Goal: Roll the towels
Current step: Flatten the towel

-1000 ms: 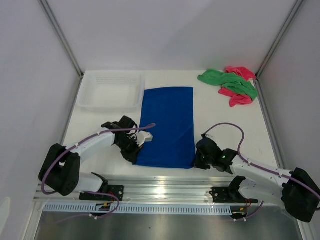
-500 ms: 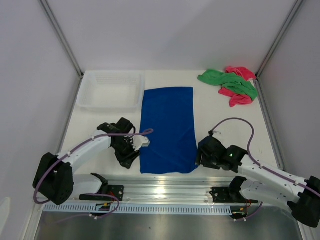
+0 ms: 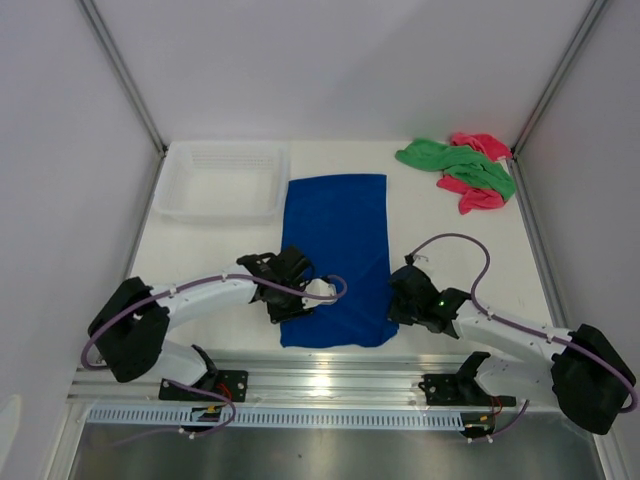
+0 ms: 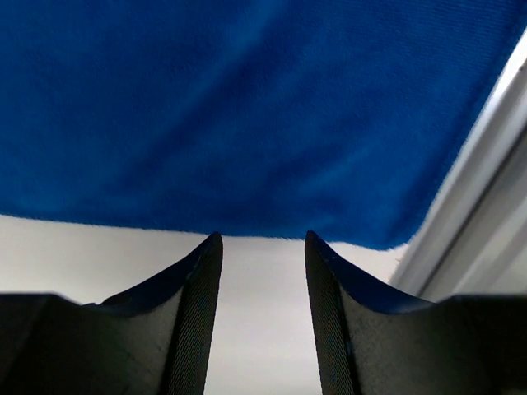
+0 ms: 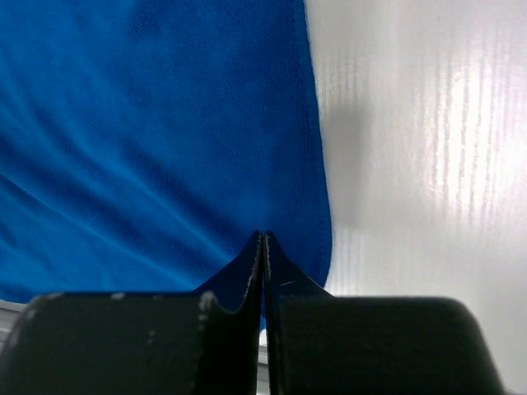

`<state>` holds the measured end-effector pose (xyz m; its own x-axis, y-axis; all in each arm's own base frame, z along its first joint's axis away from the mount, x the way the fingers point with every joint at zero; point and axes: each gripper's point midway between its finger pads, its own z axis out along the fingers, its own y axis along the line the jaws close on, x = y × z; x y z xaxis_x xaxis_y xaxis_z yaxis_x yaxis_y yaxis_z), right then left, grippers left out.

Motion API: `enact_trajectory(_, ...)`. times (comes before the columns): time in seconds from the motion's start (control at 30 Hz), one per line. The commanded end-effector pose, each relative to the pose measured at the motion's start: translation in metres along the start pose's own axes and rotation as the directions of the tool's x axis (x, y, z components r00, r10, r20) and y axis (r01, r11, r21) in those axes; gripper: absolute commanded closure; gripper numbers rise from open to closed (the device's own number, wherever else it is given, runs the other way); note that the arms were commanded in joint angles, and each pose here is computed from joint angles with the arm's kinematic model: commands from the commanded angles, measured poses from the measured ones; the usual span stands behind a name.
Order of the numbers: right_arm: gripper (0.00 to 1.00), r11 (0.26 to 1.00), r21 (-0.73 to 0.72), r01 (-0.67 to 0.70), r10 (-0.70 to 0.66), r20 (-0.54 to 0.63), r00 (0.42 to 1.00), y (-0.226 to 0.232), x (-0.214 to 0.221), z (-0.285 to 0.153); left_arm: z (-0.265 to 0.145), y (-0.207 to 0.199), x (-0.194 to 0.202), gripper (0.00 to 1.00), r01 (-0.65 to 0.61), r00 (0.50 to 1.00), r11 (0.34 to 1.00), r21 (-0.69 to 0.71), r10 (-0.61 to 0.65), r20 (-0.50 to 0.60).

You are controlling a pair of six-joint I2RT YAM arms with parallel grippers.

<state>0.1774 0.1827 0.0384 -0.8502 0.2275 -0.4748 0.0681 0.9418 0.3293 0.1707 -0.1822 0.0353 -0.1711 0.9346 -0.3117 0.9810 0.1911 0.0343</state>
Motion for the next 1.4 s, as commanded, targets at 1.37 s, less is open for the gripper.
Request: enact_trajectory(1.37,0.69,0.981,-0.184,0.064,-0.045,0.103,0.994,0.038,-0.046,-0.092,-0.054,-0.042,-0.022,0.47,-0.151,0.969,0.983,0.101,0.127,0.214)
